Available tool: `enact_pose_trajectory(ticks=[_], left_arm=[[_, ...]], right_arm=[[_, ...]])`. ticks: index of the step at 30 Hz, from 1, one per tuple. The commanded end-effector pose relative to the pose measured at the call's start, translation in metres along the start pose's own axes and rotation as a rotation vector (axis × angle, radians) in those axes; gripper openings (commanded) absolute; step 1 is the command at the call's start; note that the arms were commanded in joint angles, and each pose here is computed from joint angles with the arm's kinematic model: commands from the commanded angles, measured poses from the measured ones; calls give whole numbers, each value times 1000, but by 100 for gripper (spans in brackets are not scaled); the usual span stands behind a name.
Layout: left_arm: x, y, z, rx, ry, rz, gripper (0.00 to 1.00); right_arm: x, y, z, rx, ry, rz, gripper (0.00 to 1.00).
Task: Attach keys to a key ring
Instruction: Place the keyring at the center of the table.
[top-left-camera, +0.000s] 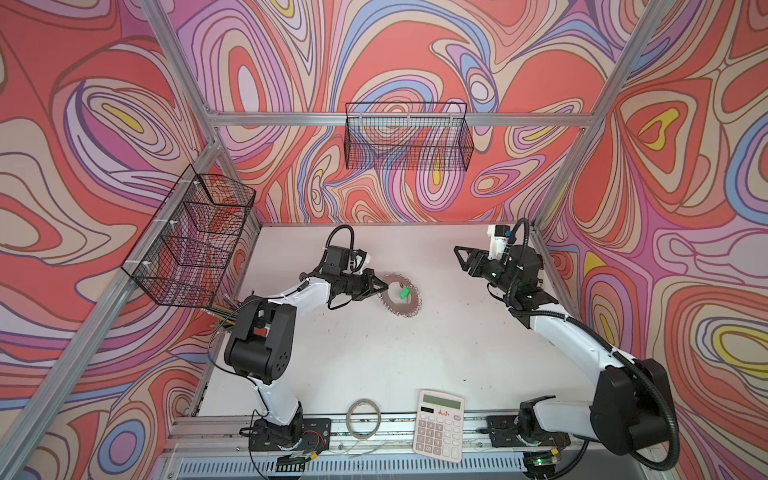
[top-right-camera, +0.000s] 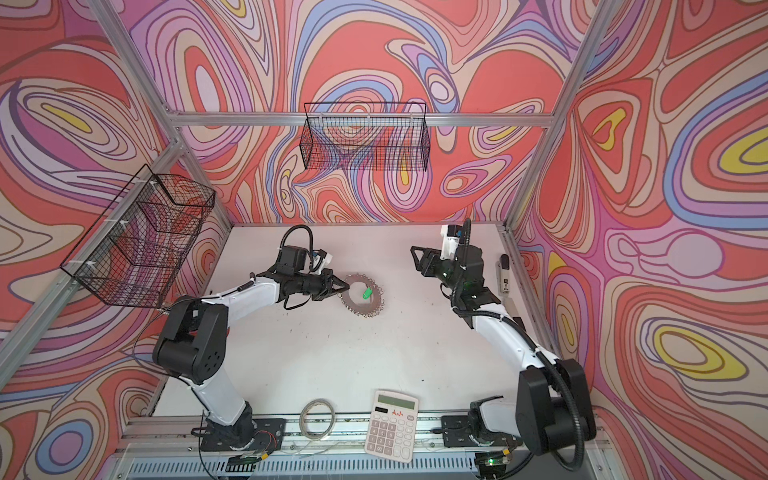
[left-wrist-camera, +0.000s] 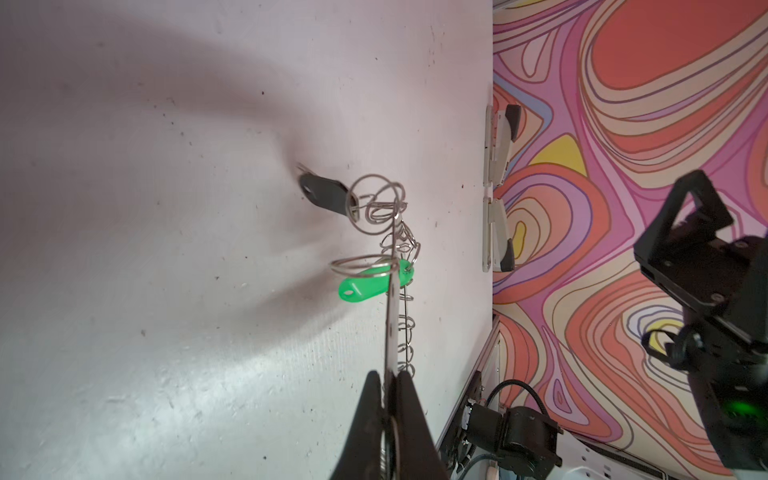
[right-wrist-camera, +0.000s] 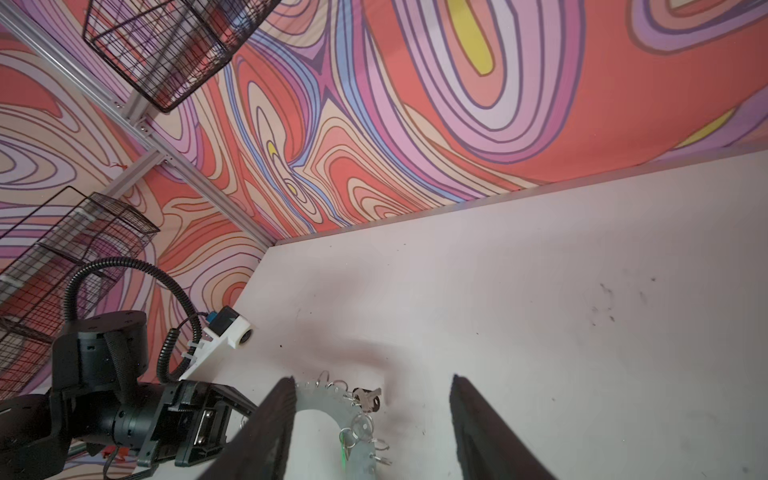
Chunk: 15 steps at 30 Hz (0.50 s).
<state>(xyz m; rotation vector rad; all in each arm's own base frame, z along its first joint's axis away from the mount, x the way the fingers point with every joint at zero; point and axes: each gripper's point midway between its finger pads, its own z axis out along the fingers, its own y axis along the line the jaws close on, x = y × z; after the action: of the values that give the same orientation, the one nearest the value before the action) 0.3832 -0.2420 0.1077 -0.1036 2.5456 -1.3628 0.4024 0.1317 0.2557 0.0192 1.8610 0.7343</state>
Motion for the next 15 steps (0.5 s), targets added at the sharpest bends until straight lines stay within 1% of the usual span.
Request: enact_pose_trajectory(ticks=[1, 4, 11, 13, 15], left_arm=[[-22, 3, 9, 8, -45, 1, 0], [-20, 15, 19, 3, -18, -24, 0], [-15, 29, 25, -18, -2, -40, 0], [-15, 29, 23, -23, -11, -34, 10], [-15, 29, 19, -40, -19, -23, 23]], right_arm=[[17, -20, -9, 104, 38, -27, 64], [21, -21, -7, 100, 47, -15, 64], [29, -20, 5, 60, 75, 26, 63], [29, -18, 7, 52, 76, 31, 63], [27, -16, 6, 47, 74, 29, 63]])
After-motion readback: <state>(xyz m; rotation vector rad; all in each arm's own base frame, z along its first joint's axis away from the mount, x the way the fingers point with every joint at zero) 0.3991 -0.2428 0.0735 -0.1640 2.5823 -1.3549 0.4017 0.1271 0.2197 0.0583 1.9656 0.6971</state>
